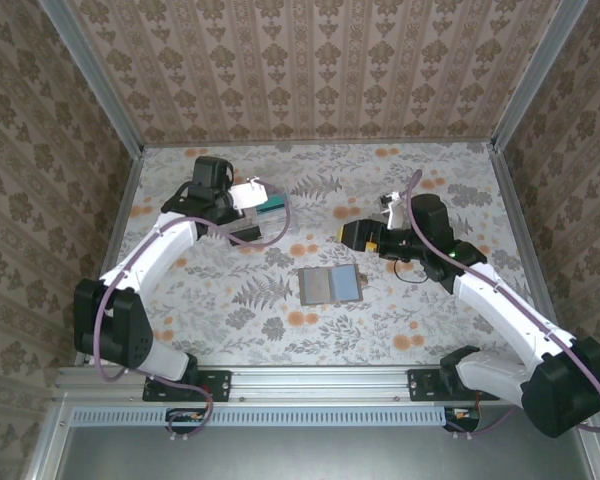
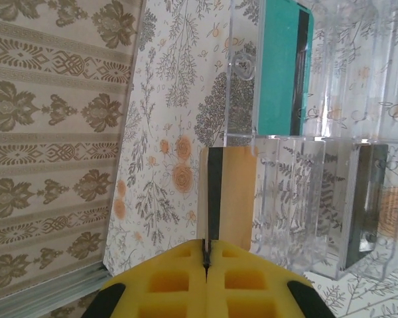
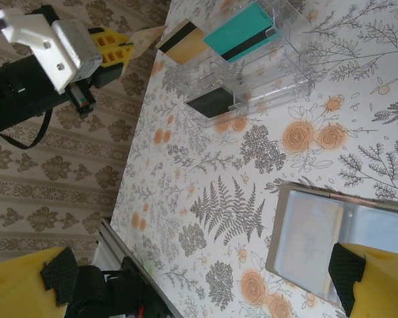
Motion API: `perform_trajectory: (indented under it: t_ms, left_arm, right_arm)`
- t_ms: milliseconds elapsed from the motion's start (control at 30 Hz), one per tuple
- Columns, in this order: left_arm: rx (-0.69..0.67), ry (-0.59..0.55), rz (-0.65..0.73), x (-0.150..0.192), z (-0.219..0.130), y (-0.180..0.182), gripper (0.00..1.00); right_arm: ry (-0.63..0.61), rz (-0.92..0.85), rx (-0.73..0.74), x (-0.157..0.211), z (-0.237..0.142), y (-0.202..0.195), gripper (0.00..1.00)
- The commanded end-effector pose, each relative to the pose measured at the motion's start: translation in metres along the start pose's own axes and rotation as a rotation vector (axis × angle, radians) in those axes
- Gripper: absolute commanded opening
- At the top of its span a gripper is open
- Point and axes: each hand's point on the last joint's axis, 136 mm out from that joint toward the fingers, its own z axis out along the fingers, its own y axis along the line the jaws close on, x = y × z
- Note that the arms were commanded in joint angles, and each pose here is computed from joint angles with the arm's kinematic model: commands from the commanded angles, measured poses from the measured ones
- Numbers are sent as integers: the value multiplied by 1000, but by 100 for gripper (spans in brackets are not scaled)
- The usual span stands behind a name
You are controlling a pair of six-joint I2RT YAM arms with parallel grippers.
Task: Take the credit cards out of the card holder
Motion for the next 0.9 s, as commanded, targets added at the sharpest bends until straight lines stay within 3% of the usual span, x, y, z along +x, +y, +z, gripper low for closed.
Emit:
perform_trajectory:
  t_ms: [0, 867]
  left_arm:
    - [28, -25, 1, -1, 4, 9, 0]
    - [130, 34, -4, 13, 50, -3, 0]
  right_arm:
    - [22, -21, -25, -4, 0, 8, 100]
    - [76, 17, -32, -9, 22, -4, 100]
